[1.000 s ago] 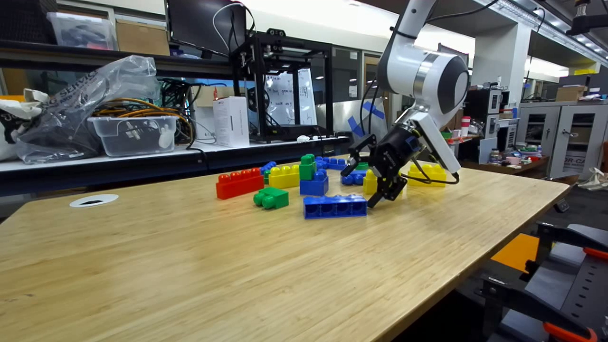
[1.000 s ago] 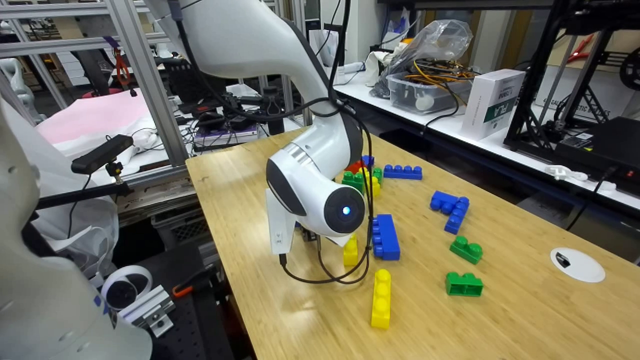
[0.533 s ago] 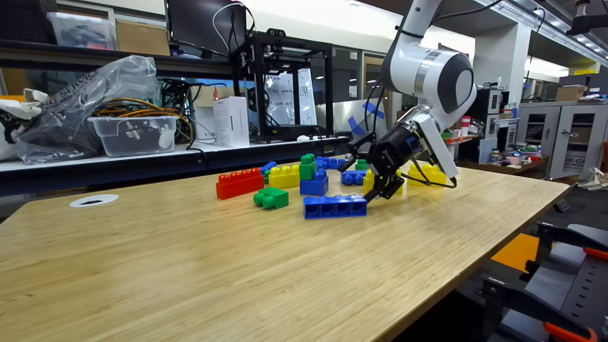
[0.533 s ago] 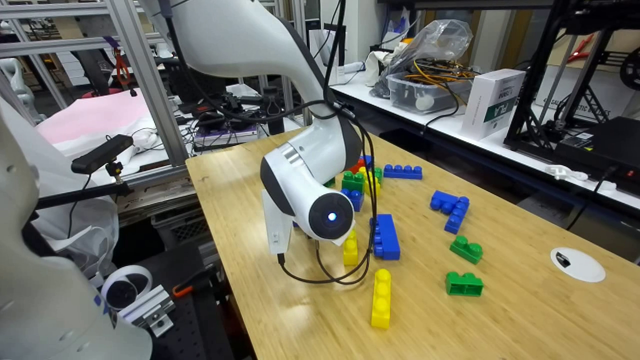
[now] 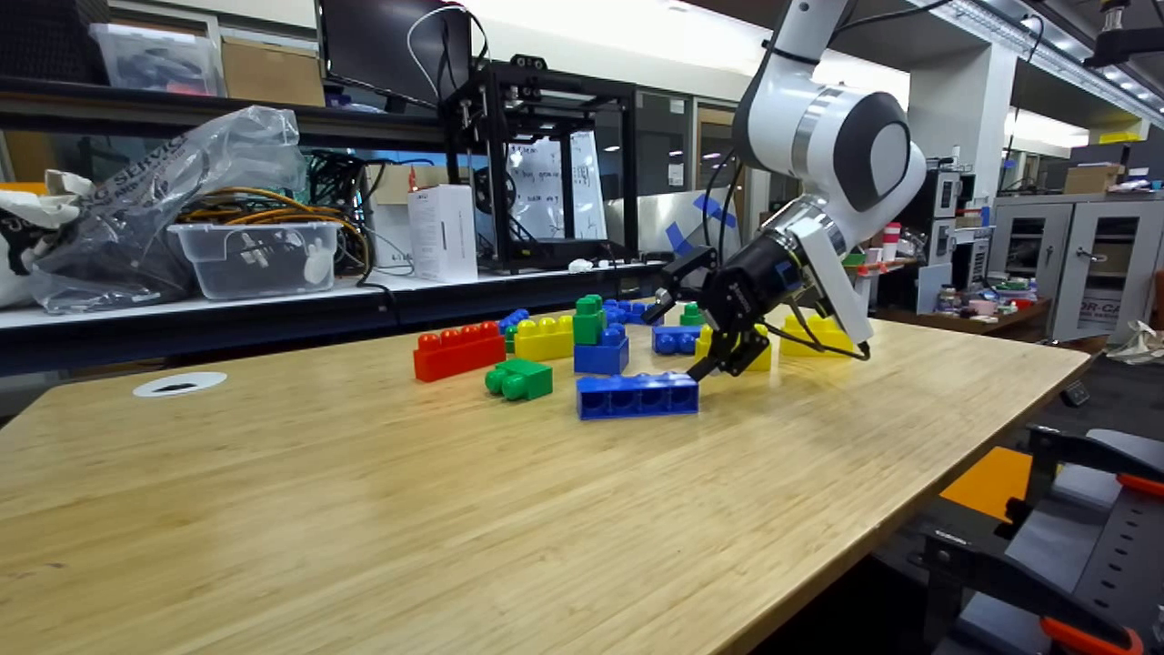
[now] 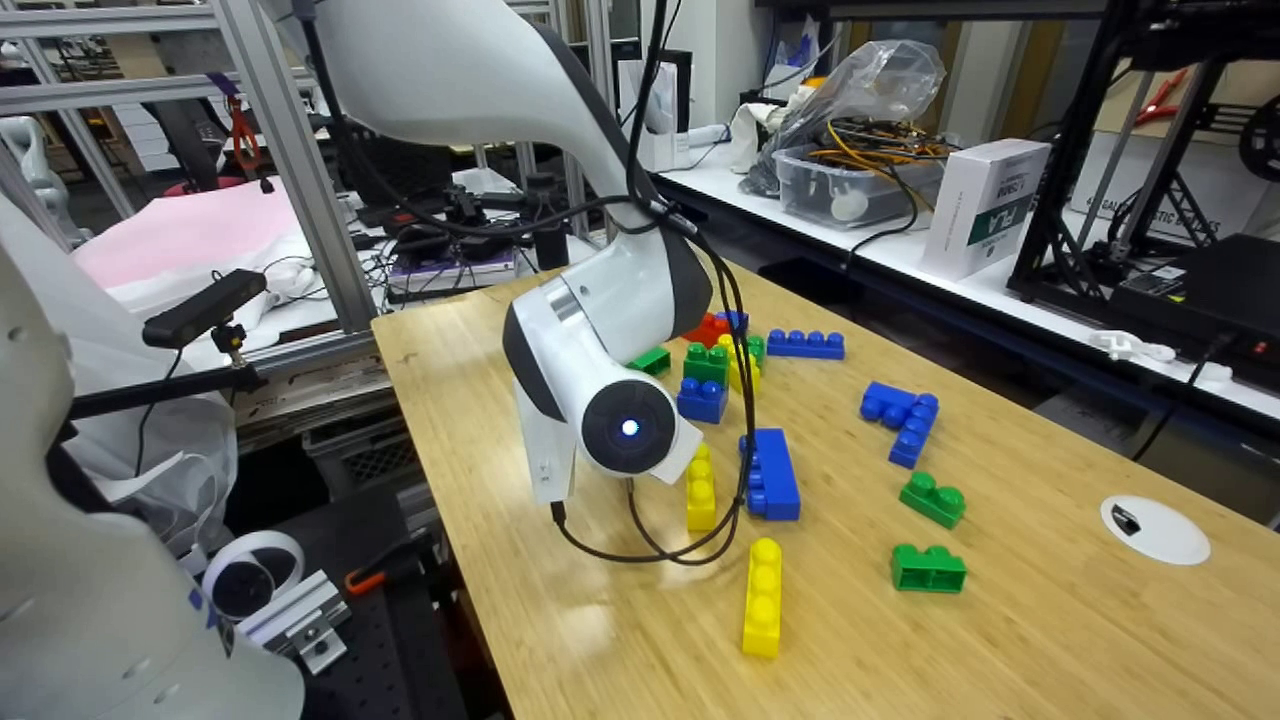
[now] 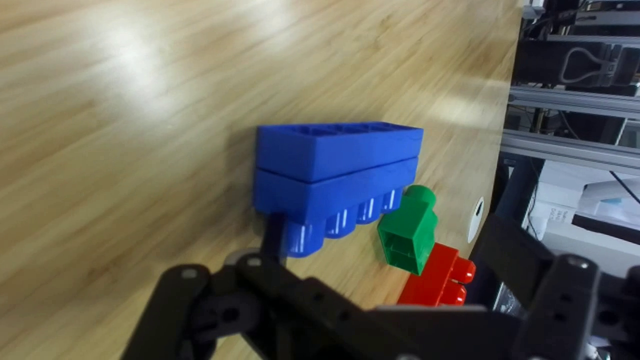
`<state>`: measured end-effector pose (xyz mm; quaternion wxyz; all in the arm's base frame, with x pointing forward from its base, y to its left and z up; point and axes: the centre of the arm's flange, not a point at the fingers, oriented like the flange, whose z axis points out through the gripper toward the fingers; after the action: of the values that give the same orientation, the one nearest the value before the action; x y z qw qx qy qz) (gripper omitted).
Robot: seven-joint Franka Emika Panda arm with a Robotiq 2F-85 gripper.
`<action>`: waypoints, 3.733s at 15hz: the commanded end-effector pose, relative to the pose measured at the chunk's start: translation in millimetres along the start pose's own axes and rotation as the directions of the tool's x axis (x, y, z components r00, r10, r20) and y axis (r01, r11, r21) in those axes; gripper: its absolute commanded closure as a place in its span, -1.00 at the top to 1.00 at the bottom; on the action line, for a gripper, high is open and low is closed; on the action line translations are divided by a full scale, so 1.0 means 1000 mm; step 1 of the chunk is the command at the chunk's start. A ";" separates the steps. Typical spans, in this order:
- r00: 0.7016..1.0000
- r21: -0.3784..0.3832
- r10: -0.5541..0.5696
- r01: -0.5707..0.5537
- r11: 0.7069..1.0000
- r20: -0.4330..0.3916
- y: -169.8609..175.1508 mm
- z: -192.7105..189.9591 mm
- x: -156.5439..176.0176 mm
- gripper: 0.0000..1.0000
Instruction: Remove the blue building block from the center left of the table and put it on the blue and green one
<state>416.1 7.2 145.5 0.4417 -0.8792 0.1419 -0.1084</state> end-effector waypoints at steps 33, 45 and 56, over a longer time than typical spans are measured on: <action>0.999 -0.150 -0.031 0.029 0.988 -0.017 0.000 0.023 0.009 1.00; 0.999 -0.163 -0.024 0.020 0.987 -0.023 0.000 0.022 0.013 -0.41; 0.999 -0.158 -0.031 0.026 0.987 -0.028 -0.005 0.020 0.019 -1.00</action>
<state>438.6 19.1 137.9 0.3756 -0.9085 0.1405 -0.1171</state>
